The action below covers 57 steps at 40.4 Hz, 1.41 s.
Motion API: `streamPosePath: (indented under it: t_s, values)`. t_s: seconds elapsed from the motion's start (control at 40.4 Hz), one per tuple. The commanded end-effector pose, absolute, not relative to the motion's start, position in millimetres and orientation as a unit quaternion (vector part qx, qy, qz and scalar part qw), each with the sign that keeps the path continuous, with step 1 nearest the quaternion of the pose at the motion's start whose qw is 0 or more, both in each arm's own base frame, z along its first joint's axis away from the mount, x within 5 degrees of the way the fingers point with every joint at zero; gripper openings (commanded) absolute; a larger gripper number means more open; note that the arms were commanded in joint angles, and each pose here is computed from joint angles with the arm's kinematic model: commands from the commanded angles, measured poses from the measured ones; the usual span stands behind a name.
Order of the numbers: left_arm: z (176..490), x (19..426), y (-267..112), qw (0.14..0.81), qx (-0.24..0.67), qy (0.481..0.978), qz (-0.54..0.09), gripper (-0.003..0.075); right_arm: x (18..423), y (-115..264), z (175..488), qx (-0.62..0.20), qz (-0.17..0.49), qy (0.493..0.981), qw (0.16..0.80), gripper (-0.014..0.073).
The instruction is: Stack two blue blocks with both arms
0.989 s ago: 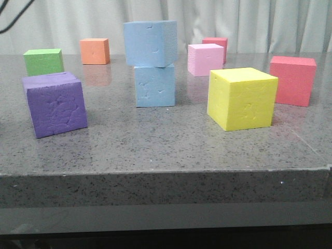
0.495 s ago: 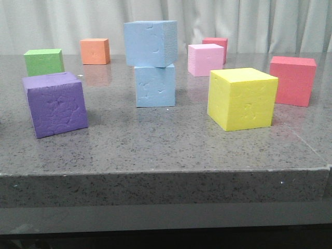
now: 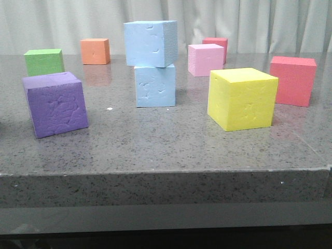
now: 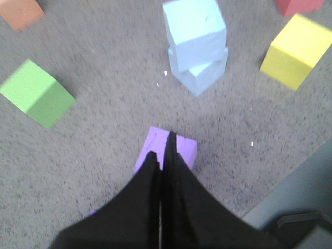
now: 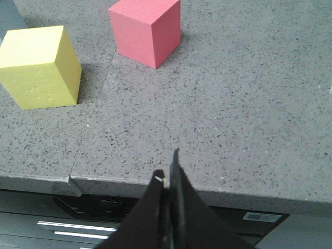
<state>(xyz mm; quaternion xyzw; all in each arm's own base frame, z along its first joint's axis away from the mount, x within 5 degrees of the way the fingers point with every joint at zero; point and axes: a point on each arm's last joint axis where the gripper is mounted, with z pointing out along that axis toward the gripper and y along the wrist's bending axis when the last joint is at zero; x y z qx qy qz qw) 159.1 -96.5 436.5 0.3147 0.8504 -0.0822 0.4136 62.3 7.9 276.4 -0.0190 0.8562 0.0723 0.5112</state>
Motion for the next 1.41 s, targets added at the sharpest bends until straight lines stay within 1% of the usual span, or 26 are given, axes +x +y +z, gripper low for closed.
streamPosePath:
  t_s: [0.0, 0.173, 0.47, 0.618, 0.693, 0.94, 1.385]
  values:
    - [450, 137, -84, 0.524, 0.286, 0.794, -0.114, -0.0020, 65, 8, 290, -0.026, 0.068, 0.833, 0.549, -0.0068]
    - [434, 110, -68, 0.593, 0.267, 0.748, -0.130, -0.0020, 65, 8, 290, -0.026, 0.068, 0.833, 0.549, -0.0068]
    - [387, 70, -45, 0.632, 0.250, 0.718, -0.150, -0.0020, 65, 8, 290, -0.026, 0.068, 0.833, 0.549, -0.0068]
    - [369, 51, -36, 0.656, 0.234, 0.696, -0.176, -0.0020, 65, 8, 290, -0.026, 0.068, 0.833, 0.549, -0.0068]
    - [361, 43, -31, 0.665, 0.231, 0.687, -0.178, -0.0020, 65, 8, 290, -0.026, 0.068, 0.833, 0.549, -0.0068]
    - [351, 16, -15, 0.699, 0.222, 0.654, -0.186, -0.0020, 65, 8, 290, -0.026, 0.068, 0.833, 0.549, -0.0068]
    - [352, 14, -14, 0.702, 0.221, 0.650, -0.187, -0.0020, 65, 8, 290, -0.026, 0.068, 0.833, 0.549, -0.0068]
